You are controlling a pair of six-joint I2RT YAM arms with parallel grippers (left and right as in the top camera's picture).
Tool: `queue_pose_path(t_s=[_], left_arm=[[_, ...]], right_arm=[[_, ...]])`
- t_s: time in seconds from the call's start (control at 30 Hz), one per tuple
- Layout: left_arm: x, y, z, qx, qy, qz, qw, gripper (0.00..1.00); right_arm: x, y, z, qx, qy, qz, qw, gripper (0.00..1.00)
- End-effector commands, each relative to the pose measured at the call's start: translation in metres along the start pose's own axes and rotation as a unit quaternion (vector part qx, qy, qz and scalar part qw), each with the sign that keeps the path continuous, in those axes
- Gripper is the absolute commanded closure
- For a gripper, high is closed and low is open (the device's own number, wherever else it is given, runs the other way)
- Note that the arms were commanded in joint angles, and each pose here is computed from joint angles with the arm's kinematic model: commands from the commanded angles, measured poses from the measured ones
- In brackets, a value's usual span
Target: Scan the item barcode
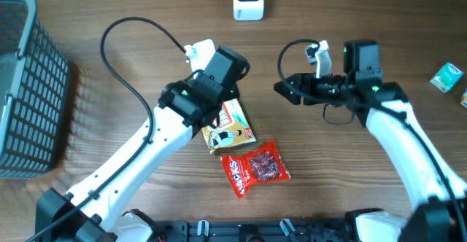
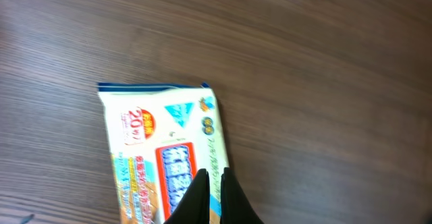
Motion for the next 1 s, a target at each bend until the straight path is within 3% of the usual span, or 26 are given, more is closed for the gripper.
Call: queue_pose_path(t_s=[0.0, 0.1, 0.17, 0.23, 0.27, 0.3, 0.53, 0.77, 0.97], left_arm=[[0.04, 0.032, 0.003, 0.034, -0.033, 0.105, 0.993, 0.94], [0.051, 0.063, -0.002, 0.048, 0.015, 0.157, 0.986, 0.81], [0.057, 0.08, -0.005, 0.056, 0.037, 0.187, 0.98, 0.55], [0.064, 0.098, -0.005, 0.076, 0.036, 0.203, 0.976, 0.15], [0.068, 0.108, -0.006, 0.087, 0.035, 0.214, 0.972, 0.04], [0.071, 0.117, -0.006, 0.097, 0.033, 0.224, 0.969, 0.0], [0.085, 0.173, -0.001, 0.157, 0.031, 0.286, 0.945, 0.0], [0.082, 0.183, 0.002, 0.175, 0.039, 0.294, 0.939, 0.0], [0.081, 0.185, 0.003, 0.181, 0.039, 0.293, 0.938, 0.0]], right_arm=[[0.004, 0.005, -0.001, -0.12, 0.006, 0.081, 0.989, 0.28], [-0.007, 0.027, -0.024, -0.161, 0.034, 0.141, 0.976, 0.26], [-0.011, 0.049, -0.042, -0.179, 0.038, 0.191, 0.964, 0.26], [-0.016, 0.071, -0.056, -0.205, 0.033, 0.239, 0.949, 0.25], [-0.019, 0.084, -0.063, -0.213, 0.028, 0.263, 0.941, 0.26], [-0.023, 0.094, -0.069, -0.214, 0.026, 0.279, 0.936, 0.25], [-0.07, 0.144, -0.136, -0.166, 0.052, 0.369, 0.913, 0.22], [-0.122, 0.127, -0.186, -0.228, 0.114, 0.486, 0.836, 0.11], [-0.132, 0.114, -0.201, -0.247, 0.125, 0.504, 0.818, 0.09]])
Point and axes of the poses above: each gripper's point midway between its finger pads, its own z axis back along the fingers, its own y axis along the line the jaws close on, x = y × z, the point moved 3 cm from there along z, back along the fingers, and after that the axes turned 10 degrees about z, right-handed, at the moved point
